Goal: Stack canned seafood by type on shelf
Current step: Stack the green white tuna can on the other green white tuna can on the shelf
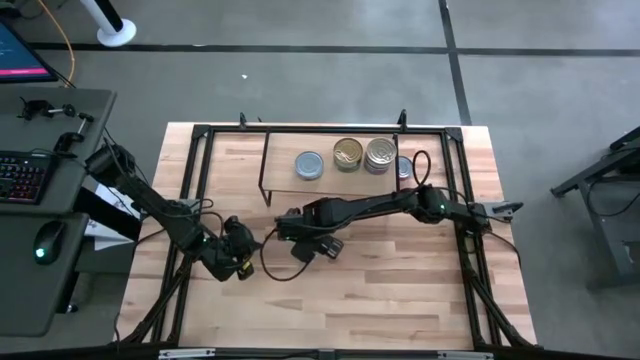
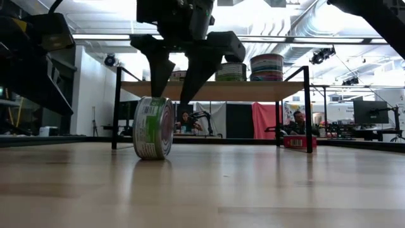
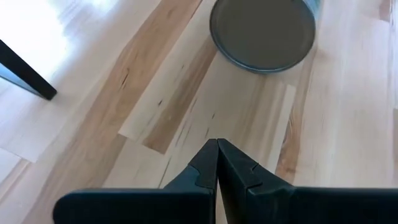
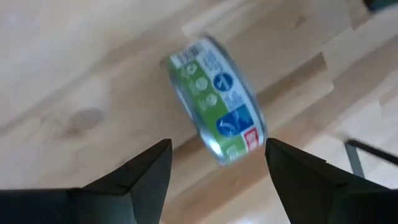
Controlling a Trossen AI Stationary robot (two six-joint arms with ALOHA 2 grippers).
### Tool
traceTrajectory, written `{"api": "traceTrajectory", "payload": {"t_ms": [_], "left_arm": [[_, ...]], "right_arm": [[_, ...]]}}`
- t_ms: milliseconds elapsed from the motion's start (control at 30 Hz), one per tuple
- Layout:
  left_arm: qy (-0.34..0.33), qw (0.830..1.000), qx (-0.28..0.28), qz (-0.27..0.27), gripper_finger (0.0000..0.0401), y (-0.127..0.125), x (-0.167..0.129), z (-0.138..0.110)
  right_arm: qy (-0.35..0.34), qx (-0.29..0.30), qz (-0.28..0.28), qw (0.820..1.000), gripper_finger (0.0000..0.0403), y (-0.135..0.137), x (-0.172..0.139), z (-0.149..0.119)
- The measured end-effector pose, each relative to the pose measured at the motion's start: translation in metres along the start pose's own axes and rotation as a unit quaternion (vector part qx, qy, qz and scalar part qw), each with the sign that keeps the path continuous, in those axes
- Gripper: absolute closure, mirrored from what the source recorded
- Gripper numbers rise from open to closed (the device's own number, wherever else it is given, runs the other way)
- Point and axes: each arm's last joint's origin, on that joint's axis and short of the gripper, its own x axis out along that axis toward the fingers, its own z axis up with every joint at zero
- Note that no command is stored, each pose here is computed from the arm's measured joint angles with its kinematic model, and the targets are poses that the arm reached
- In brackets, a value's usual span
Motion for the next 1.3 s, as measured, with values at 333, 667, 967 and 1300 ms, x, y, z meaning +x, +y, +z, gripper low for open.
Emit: {"api": "traceTrajectory", "payload": {"t_ms": [333,667,967,1300], "left_arm": [[-0.016,1.0,0.0,0.011,0.0401,0.001,0.0,0.001],[-0.018,1.0,0.008,0.012,0.0401,0.001,0.0,0.001],[-0.053,0.998,0.042,0.006,0.0401,-0.003,0.001,0.008],[-0.057,0.998,0.013,0.006,0.0401,-0.002,0.004,0.012]], "right_arm": [[-0.041,-0.034,-0.024,0.998,0.0151,0.002,0.01,0.012],[-0.062,0.03,-0.025,0.997,0.0151,0.004,0.011,0.021],[-0.093,0.104,-0.019,0.99,0.0151,0.002,0.002,0.028],[-0.113,0.053,-0.022,0.992,0.0151,0.009,0.009,0.039]]}}
